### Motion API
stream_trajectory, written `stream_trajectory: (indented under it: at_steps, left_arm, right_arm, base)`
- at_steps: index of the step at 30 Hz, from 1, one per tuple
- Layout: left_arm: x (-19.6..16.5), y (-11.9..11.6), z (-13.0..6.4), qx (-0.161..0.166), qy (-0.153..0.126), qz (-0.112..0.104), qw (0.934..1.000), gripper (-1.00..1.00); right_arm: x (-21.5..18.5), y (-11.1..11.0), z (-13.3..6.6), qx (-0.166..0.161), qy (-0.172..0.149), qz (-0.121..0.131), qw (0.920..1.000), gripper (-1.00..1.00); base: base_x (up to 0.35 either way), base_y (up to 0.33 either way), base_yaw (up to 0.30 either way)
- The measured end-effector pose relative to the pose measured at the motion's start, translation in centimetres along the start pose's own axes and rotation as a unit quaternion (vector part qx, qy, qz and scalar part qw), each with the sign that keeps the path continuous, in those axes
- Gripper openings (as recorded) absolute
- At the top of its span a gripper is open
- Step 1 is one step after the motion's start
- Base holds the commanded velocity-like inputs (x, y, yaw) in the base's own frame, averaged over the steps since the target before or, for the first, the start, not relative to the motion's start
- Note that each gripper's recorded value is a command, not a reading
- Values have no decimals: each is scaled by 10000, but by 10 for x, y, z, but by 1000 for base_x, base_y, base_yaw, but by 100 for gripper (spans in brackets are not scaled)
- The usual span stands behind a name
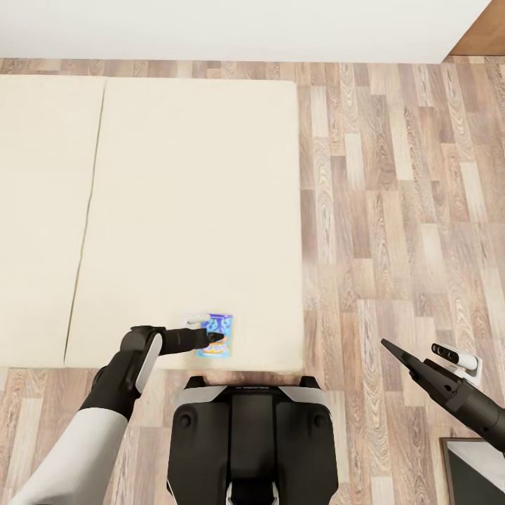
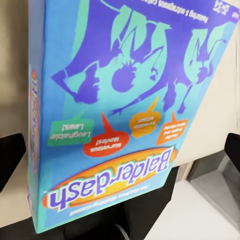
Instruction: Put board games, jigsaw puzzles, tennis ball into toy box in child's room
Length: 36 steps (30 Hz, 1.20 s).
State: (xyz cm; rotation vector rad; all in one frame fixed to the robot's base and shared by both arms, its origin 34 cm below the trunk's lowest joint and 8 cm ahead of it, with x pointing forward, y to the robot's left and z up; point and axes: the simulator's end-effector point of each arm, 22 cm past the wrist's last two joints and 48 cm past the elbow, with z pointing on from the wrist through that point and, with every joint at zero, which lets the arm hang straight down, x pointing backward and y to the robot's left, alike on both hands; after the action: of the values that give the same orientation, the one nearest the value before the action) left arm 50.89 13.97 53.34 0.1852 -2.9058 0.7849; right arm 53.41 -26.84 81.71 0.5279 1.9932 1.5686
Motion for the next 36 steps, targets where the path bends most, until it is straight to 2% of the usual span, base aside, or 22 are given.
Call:
stream_trajectory:
  at_steps: [31, 36]
  left_arm:
    - [0, -3, 0, 23, -7, 2, 10000, 100]
    - [0, -3, 1, 28, -7, 0, 10000, 100]
  right_arm:
    - [0, 1, 1, -9, -18, 5, 10000, 100]
    - [0, 1, 1, -9, -15, 5, 10000, 100]
  base:
    - [0, -47, 0]
    - [0, -169, 0]
